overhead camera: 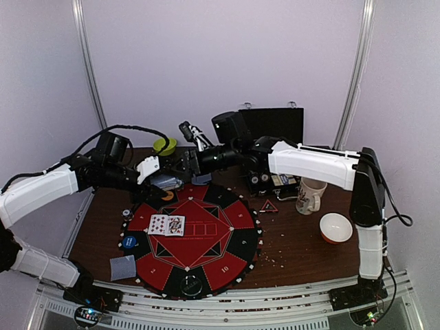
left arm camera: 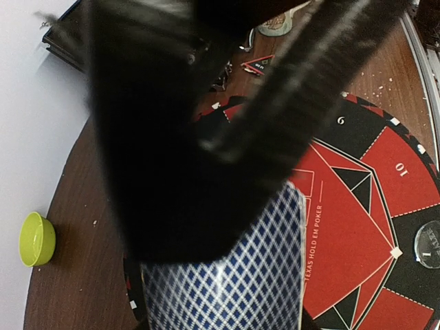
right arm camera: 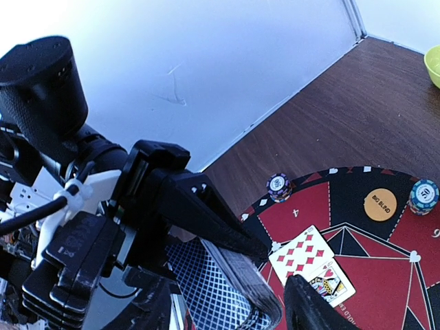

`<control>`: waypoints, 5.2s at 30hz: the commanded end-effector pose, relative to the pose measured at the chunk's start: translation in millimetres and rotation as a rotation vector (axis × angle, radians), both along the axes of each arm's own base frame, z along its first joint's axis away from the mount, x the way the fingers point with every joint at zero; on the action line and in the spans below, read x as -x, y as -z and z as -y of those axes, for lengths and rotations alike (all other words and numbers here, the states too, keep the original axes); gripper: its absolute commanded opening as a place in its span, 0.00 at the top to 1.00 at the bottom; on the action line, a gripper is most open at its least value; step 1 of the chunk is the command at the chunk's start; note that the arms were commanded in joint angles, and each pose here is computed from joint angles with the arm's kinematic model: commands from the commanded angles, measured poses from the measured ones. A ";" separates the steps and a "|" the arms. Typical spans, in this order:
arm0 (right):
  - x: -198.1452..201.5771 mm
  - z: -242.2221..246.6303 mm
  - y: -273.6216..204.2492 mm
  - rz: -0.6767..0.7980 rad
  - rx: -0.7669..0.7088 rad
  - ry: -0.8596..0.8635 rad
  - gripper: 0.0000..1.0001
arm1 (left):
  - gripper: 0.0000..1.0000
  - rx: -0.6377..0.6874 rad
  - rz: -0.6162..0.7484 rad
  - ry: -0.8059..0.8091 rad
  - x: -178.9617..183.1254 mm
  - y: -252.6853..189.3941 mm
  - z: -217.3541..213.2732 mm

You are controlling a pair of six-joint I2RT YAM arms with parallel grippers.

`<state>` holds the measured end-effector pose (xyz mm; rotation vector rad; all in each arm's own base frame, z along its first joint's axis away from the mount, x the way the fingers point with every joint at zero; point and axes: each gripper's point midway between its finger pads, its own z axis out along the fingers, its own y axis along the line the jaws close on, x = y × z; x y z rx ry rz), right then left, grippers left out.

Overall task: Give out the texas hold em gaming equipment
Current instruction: Pick up the poker card from the face-down deck piles, then flop the poker card in the community card area, then pick up the poker card from the face-down deck piles.

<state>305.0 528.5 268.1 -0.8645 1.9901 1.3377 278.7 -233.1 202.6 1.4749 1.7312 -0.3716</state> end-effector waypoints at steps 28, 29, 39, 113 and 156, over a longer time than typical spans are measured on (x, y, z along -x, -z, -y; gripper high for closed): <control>-12.0 17.1 48.8 0.056 0.223 0.063 0.77 | 0.64 -0.017 0.069 -0.027 -9.5 -5.1 -4.1; -10.9 16.6 48.2 0.053 0.220 0.058 0.79 | 0.63 -0.018 0.071 -0.030 -9.8 -5.3 -4.5; -15.3 34.5 29.8 0.081 0.247 0.116 1.00 | 0.63 -0.043 0.084 -0.097 -20.2 -2.0 -11.6; 57.0 30.1 267.3 0.339 1.047 -0.014 1.00 | 0.62 0.023 0.155 -0.493 -83.0 -37.1 -74.2; -2.6 74.6 22.0 0.030 0.040 0.189 0.47 | 0.64 0.076 0.050 -0.141 -33.8 -19.9 -14.3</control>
